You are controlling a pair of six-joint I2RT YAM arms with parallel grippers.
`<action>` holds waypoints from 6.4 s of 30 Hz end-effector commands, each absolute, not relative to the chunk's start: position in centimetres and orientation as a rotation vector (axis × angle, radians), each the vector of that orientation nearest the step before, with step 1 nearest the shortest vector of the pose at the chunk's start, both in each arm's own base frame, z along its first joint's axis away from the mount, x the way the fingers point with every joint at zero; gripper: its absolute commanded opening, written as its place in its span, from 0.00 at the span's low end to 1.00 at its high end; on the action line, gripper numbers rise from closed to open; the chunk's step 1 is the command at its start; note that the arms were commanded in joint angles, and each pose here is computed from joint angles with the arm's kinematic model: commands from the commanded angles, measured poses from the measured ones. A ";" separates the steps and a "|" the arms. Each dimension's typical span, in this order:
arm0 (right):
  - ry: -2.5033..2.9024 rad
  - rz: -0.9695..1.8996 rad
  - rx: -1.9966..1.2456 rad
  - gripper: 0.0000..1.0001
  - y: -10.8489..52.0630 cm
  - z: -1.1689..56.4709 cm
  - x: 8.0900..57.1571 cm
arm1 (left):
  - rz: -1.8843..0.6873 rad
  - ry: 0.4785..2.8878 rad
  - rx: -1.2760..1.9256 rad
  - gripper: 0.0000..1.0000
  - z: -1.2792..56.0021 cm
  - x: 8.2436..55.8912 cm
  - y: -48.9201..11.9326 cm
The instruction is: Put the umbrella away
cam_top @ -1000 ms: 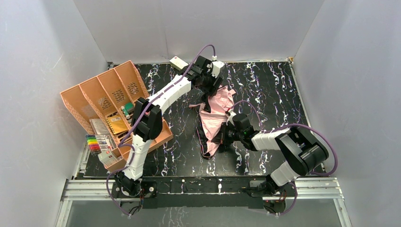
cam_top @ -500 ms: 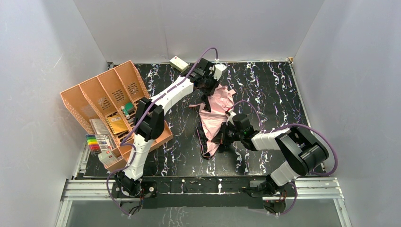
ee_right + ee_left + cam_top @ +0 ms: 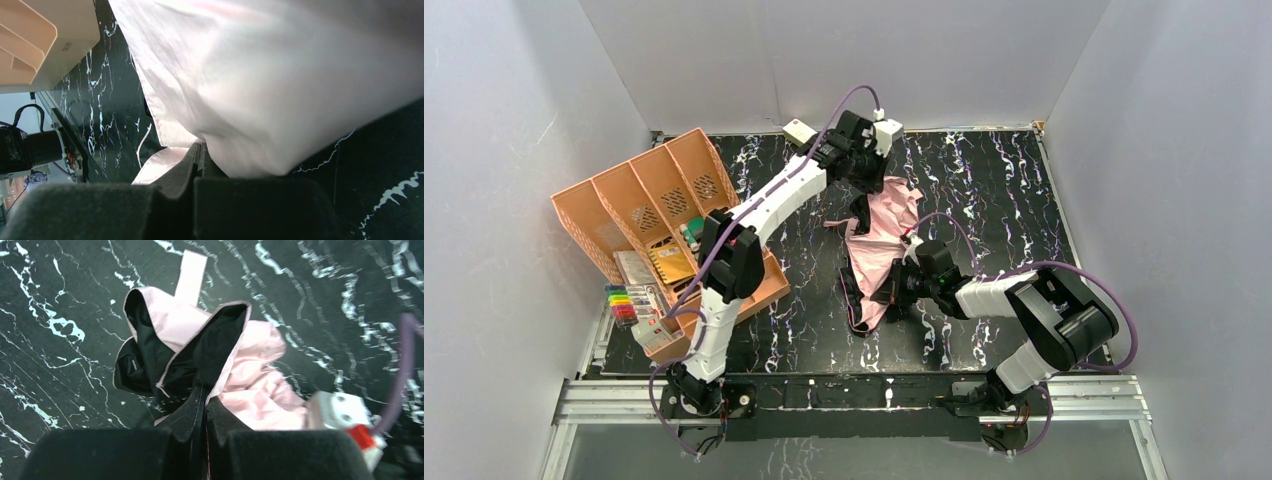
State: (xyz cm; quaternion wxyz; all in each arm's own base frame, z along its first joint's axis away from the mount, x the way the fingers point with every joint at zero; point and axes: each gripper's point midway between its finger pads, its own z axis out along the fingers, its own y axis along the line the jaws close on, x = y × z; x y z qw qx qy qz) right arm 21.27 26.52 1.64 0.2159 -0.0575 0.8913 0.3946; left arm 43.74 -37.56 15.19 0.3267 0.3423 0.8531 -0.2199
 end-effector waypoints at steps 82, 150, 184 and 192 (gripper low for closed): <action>2.308 1.194 -0.240 0.00 27.6 11.3 21.7 | -1.203 2.316 0.890 0.61 5.6 12.3 -37.7; 2.714 0.756 -0.125 0.00 21.1 -4.1 18.1 | -1.107 2.302 0.432 0.70 10.6 50.2 -41.1; 2.687 0.711 -0.048 0.00 21.8 -4.5 20.5 | -1.139 1.960 0.509 0.00 25.9 49.2 -40.7; 2.652 0.706 -0.036 0.00 22.8 -4.0 22.8 | -1.125 1.899 0.565 0.00 30.7 44.2 -38.8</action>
